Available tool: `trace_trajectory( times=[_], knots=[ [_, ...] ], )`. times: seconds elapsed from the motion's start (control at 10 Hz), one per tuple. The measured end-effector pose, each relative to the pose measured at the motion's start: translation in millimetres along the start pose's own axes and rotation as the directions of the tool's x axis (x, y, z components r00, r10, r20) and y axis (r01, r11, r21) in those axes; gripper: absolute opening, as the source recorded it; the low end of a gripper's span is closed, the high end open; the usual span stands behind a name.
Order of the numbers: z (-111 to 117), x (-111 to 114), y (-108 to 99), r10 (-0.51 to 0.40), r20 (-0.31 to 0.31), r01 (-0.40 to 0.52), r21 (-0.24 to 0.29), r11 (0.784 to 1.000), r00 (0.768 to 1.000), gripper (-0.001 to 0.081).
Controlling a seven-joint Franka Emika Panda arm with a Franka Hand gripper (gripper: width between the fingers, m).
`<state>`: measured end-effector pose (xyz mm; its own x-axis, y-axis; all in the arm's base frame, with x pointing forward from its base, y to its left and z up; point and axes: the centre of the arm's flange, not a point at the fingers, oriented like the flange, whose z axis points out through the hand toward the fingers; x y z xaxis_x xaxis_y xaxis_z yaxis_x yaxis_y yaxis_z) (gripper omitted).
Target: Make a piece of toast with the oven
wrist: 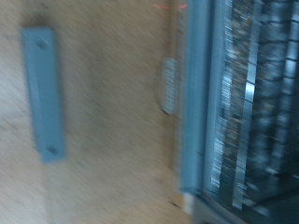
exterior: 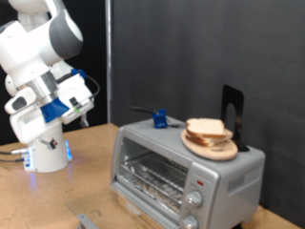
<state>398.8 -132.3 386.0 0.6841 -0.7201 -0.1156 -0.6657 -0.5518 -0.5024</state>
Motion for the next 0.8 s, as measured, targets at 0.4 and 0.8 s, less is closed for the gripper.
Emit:
trace_trajectory(
  times=[0.4, 0.8],
  knots=[
    [-10, -28, -60, -0.130, 0.081, 0.117, 0.153, 0.981, 0.988, 0.0808],
    [-17, -78, -109, -0.219, 0.115, 0.198, 0.170, 0.965, 0.969, 0.0808]
  ],
)
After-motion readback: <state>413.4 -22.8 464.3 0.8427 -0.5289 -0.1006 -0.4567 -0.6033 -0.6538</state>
